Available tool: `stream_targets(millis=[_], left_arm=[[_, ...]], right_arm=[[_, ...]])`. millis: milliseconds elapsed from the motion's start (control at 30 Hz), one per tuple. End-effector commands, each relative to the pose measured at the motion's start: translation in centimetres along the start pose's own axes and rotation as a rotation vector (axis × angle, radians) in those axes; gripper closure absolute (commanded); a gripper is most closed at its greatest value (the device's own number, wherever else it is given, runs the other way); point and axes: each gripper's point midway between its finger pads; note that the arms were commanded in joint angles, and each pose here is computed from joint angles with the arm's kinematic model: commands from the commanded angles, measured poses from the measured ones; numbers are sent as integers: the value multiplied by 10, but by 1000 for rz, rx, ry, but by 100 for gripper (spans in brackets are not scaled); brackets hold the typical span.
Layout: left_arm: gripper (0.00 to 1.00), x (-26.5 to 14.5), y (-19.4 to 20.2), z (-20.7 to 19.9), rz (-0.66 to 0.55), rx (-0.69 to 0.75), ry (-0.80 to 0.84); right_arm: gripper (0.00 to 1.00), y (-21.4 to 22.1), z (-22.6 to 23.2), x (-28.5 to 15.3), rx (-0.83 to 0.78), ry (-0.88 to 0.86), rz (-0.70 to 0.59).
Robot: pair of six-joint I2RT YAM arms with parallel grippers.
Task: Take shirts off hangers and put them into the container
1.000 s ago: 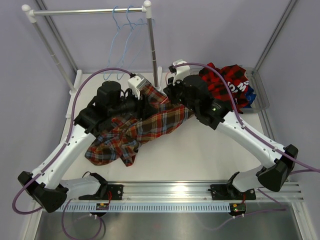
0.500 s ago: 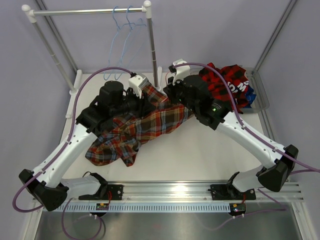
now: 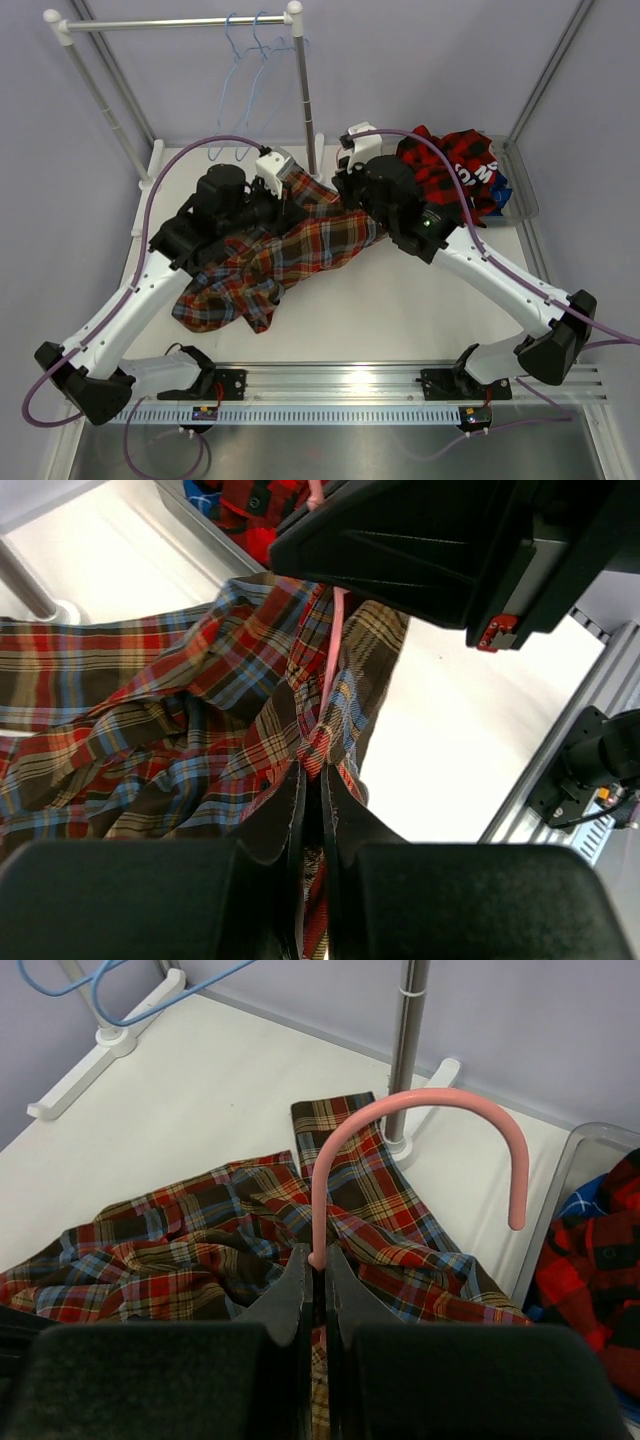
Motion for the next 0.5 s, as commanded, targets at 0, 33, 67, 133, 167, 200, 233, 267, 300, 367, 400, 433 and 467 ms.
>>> stream_targets(millis=[0,33,67,133,167,200,233,267,300,367,400,433,467], left_arm=[[100,-22,-17,10,-83,58,-86],[100,-25,-16,11,-85,61,-97],[100,-32,-16,11,-95,66,-112],[100,-39,-6,17,-77,68,-152],[100,-47,-8,16,-94,75,-164],[100,-50,1,20,-76,73,-191],[100,-54,4,21,-73,72,-204],[100,-58,8,22,-71,73,-214],[100,-70,9,22,-88,75,-232],[100,-73,28,21,-67,65,-239],[100,-84,31,18,-88,64,-245],[100,-83,46,19,-64,55,-248],[100,-86,54,18,-57,49,-252]], right_arm=[[100,-24,-21,-16,-17,114,-99],[100,-25,-25,-19,-16,130,-103],[100,-20,-31,-19,-22,156,-96],[100,-20,-35,-23,-20,169,-97],[100,-16,-37,-24,-18,176,-89],[100,-14,-40,-26,-13,186,-83],[100,-16,-44,-29,-7,193,-87],[100,-16,-46,-31,10,202,-88],[100,-15,-51,-34,20,219,-82],[100,-24,-56,-41,58,236,-100],[100,-25,-61,-45,65,256,-97],[100,-29,-63,-49,78,262,-106],[100,-36,-67,-54,101,276,-123]])
Point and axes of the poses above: each gripper's point midway between its finger pads, its own x axis out along the fingers, its own z axis along the line the jaws close on, y = z × x, and after that the axes turned 10 degrees about x, right-handed
